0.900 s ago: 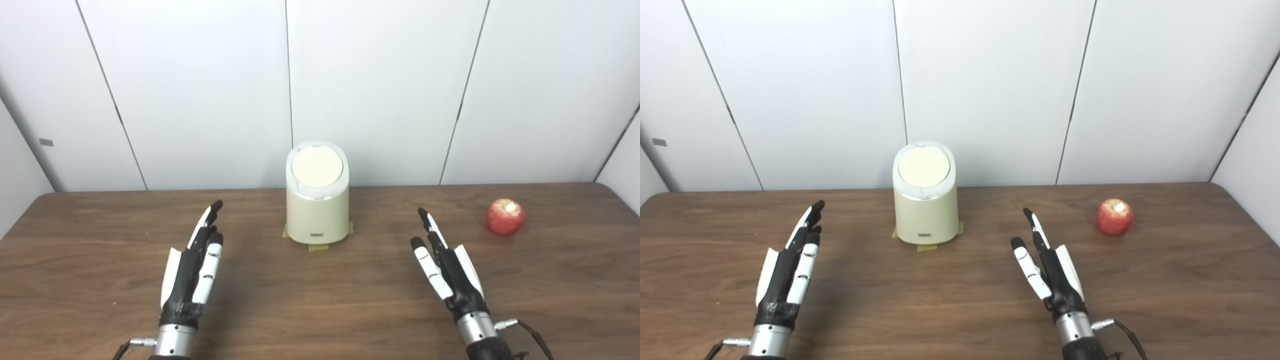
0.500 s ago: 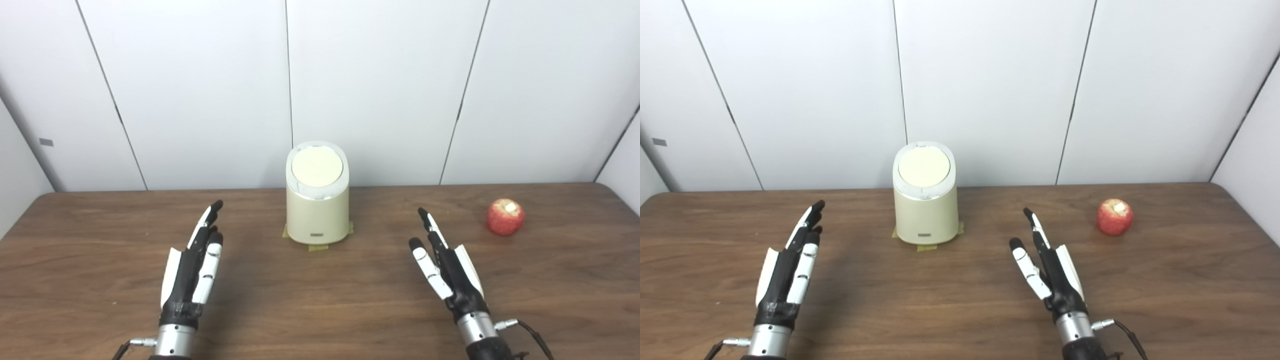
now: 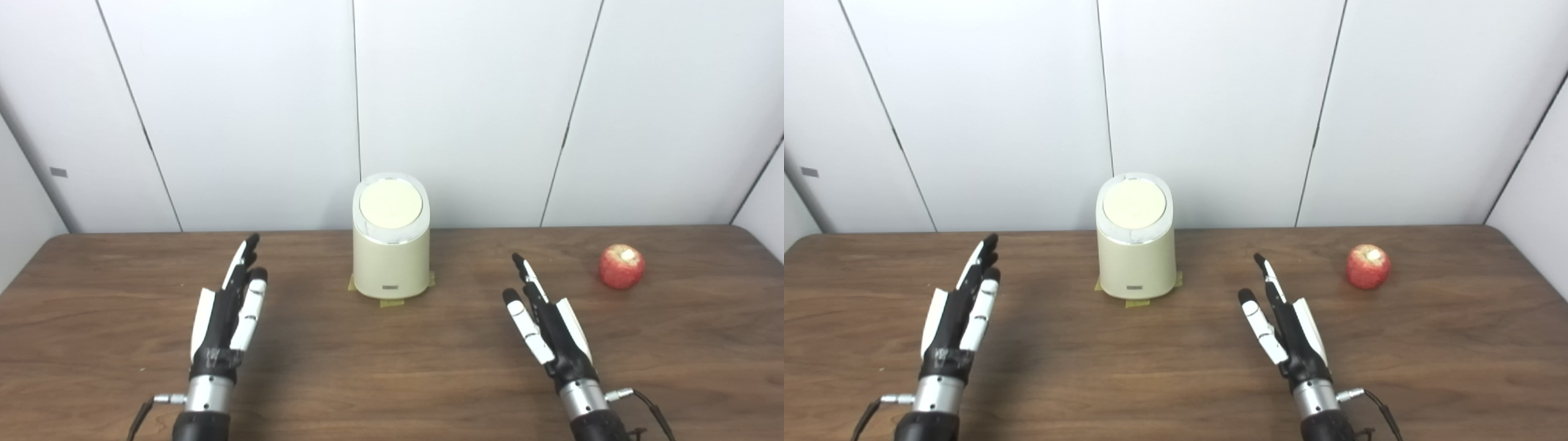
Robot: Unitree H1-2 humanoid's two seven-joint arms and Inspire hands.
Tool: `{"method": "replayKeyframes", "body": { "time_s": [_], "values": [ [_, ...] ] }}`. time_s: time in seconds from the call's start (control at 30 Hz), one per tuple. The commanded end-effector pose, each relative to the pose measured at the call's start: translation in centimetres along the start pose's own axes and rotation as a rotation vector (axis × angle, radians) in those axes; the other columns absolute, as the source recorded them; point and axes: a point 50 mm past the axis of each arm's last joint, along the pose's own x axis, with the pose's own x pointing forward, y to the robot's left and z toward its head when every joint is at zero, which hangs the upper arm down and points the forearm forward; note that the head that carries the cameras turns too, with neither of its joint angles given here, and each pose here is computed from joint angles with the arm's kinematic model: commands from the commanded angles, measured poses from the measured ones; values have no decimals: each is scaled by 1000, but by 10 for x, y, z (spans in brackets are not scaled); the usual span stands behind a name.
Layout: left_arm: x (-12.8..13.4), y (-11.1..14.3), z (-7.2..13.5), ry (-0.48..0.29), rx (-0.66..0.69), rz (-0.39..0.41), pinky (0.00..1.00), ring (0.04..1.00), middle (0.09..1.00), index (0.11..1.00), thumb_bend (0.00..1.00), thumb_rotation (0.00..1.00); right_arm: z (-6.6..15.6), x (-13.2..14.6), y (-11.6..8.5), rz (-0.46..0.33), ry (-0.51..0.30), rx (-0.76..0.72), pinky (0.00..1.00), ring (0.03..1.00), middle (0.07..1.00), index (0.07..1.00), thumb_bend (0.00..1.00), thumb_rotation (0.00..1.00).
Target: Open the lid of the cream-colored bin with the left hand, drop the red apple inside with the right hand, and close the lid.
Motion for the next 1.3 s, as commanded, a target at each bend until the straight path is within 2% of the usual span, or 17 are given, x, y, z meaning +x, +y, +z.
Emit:
{"method": "replayKeyframes", "body": {
  "time_s": [0.0, 0.1, 0.23, 0.37, 0.53, 0.73, 0.93, 0.97, 1.13, 1.27],
  "values": [
    [36, 0, 38, -111, -4, 10, 990, 999, 1000, 999, 523, 786, 9, 10, -1, -18, -46, 6, 988, 1000, 1000, 983, 223, 1000],
    [63, -5, 58, -108, -1, -7, 999, 1000, 1000, 1000, 567, 702, 10, 10, 1, -18, -49, 1, 984, 1000, 1000, 987, 237, 1000],
    [93, -17, 82, -92, 18, -44, 1000, 1000, 1000, 1000, 614, 654, 12, 9, 2, -17, -50, -17, 972, 1000, 1000, 987, 235, 1000],
    [113, -30, 99, -68, 69, -65, 1000, 1000, 1000, 1000, 680, 643, 11, 10, 2, -10, -52, -22, 981, 1000, 1000, 998, 258, 1000],
    [133, -46, 118, -41, 96, -68, 1000, 1000, 1000, 1000, 777, 532, 12, 10, 2, -12, -56, -27, 974, 1000, 1000, 990, 277, 1000],
    [142, -63, 124, -22, 116, -96, 1000, 1000, 1000, 1000, 798, 451, 12, 9, 2, -20, -51, -35, 950, 994, 1000, 986, 259, 1000],
    [149, -76, 124, 33, 351, -148, 1000, 1000, 1000, 1000, 868, 398, 12, 8, 2, -17, -55, -41, 945, 996, 1000, 987, 258, 1000],
    [150, -76, 123, 36, 376, -152, 1000, 1000, 1000, 1000, 905, 385, 12, 8, 2, -16, -52, -40, 950, 997, 1000, 987, 250, 1000],
    [155, -78, 119, 61, 454, -160, 1000, 1000, 1000, 1000, 964, 323, 14, 7, 2, -17, -41, -27, 951, 996, 1000, 991, 258, 1000],
    [155, -78, 114, 75, 555, -179, 1000, 1000, 1000, 1000, 989, 338, 13, 6, 2, -18, -45, -35, 938, 993, 1000, 989, 255, 1000]
  ]
}}
